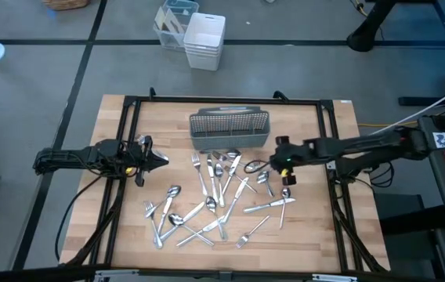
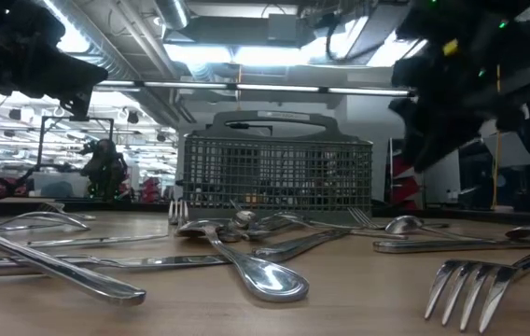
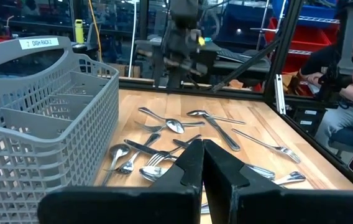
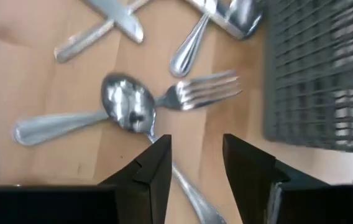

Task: Sort silverware
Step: Put the spoon into the silverware rack

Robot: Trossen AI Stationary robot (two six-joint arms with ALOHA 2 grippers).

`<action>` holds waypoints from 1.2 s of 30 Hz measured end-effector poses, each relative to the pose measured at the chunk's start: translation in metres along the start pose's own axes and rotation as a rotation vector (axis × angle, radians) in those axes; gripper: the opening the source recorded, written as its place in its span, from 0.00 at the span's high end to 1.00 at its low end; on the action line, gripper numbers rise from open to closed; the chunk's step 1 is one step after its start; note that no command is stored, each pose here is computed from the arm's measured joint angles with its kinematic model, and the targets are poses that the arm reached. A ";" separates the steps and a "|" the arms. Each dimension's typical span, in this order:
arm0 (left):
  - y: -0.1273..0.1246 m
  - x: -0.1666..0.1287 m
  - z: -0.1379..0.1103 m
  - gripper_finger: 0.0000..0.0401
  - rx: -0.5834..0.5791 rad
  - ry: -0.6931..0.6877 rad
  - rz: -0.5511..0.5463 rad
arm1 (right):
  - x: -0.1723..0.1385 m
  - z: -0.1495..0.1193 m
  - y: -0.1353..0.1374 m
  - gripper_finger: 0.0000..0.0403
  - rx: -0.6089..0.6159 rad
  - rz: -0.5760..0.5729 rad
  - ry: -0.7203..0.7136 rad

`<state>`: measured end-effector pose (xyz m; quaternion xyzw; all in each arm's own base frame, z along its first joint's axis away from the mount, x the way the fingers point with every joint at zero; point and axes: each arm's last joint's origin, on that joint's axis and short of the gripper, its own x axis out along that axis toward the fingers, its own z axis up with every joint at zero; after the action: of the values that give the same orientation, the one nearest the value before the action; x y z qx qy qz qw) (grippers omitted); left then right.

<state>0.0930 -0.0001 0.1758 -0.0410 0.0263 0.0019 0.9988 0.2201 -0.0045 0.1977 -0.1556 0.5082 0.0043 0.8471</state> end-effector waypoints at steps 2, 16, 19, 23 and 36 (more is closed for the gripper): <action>0.000 0.000 0.000 1.00 0.002 0.000 0.000 | 0.012 0.001 0.001 0.64 -0.009 0.002 0.047; 0.000 0.000 0.000 1.00 0.003 0.006 0.000 | 0.056 -0.004 0.011 0.64 -0.049 0.094 0.192; 0.000 0.000 0.000 1.00 0.003 0.006 0.001 | 0.061 -0.001 0.011 0.64 -0.046 0.090 0.171; 0.000 0.000 0.000 1.00 0.003 0.005 0.000 | 0.068 -0.001 0.008 0.64 -0.030 0.108 0.166; 0.000 0.000 -0.001 1.00 -0.008 0.010 0.000 | 0.072 -0.004 0.002 0.90 0.018 0.198 0.158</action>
<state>0.0929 -0.0001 0.1751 -0.0448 0.0311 0.0021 0.9985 0.2509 -0.0147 0.1329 -0.0971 0.5862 0.0710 0.8012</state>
